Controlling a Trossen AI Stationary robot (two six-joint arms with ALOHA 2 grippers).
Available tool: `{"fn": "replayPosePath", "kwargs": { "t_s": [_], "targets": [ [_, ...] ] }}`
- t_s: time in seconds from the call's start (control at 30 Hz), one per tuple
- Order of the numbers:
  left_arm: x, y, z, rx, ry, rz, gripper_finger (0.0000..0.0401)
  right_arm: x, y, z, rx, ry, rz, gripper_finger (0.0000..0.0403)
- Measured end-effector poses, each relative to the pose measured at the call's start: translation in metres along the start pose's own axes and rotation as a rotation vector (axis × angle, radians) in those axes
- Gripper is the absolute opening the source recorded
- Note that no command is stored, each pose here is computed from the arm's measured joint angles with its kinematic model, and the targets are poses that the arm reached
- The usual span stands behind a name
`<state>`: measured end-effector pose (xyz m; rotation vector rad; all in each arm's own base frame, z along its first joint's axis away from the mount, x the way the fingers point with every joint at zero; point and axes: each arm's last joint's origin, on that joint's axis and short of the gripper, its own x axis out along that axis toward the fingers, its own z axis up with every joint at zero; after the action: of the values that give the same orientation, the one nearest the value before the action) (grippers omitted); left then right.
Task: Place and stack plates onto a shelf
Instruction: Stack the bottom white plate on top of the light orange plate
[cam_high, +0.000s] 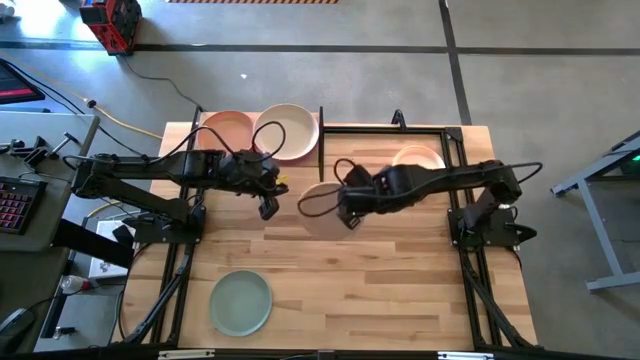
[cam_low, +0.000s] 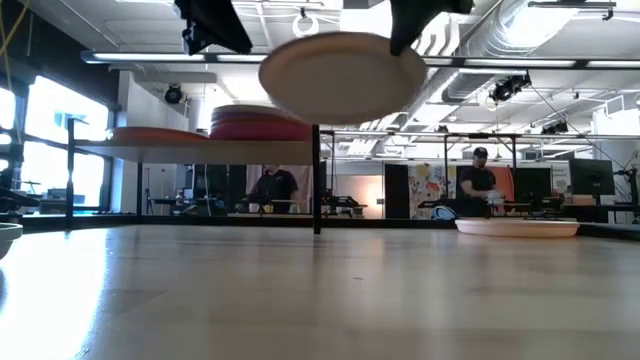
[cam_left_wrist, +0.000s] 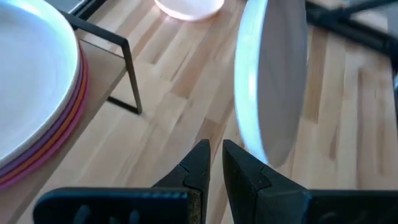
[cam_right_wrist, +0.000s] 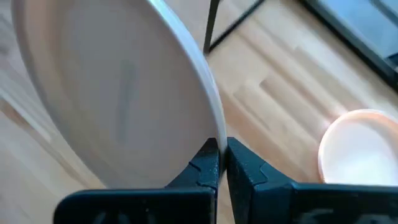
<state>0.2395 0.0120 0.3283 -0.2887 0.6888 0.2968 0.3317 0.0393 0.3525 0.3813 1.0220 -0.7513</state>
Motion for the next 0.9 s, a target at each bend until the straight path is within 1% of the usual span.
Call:
{"fn": "replayPosePath", "kwargs": {
  "t_s": [0.1, 0.27, 0.53, 0.73, 0.9],
  "targets": [
    [0.0, -0.001, 0.004, -0.058, -0.048, 0.011, 0.0033, -0.01, -0.008, 0.011, 0.028, -0.037, -0.018, 0.0],
    [0.0, -0.001, 0.009, -0.129, -0.109, 0.031, 0.0033, -0.019, -0.025, 0.025, 0.069, -0.043, -0.054, 0.0],
    [-0.002, 0.0, 0.016, -0.19, -0.217, 0.112, 0.0033, -0.015, -0.042, 0.039, 0.067, -0.034, -0.089, 0.0],
    [0.0, 0.007, 0.018, -0.239, -0.235, 0.147, 0.0033, -0.011, -0.047, 0.048, 0.081, -0.055, -0.082, 0.0],
    [0.005, 0.013, 0.021, -0.261, -0.227, 0.152, 0.0033, -0.008, -0.047, 0.056, 0.078, -0.091, -0.04, 0.0]
  ]
}}
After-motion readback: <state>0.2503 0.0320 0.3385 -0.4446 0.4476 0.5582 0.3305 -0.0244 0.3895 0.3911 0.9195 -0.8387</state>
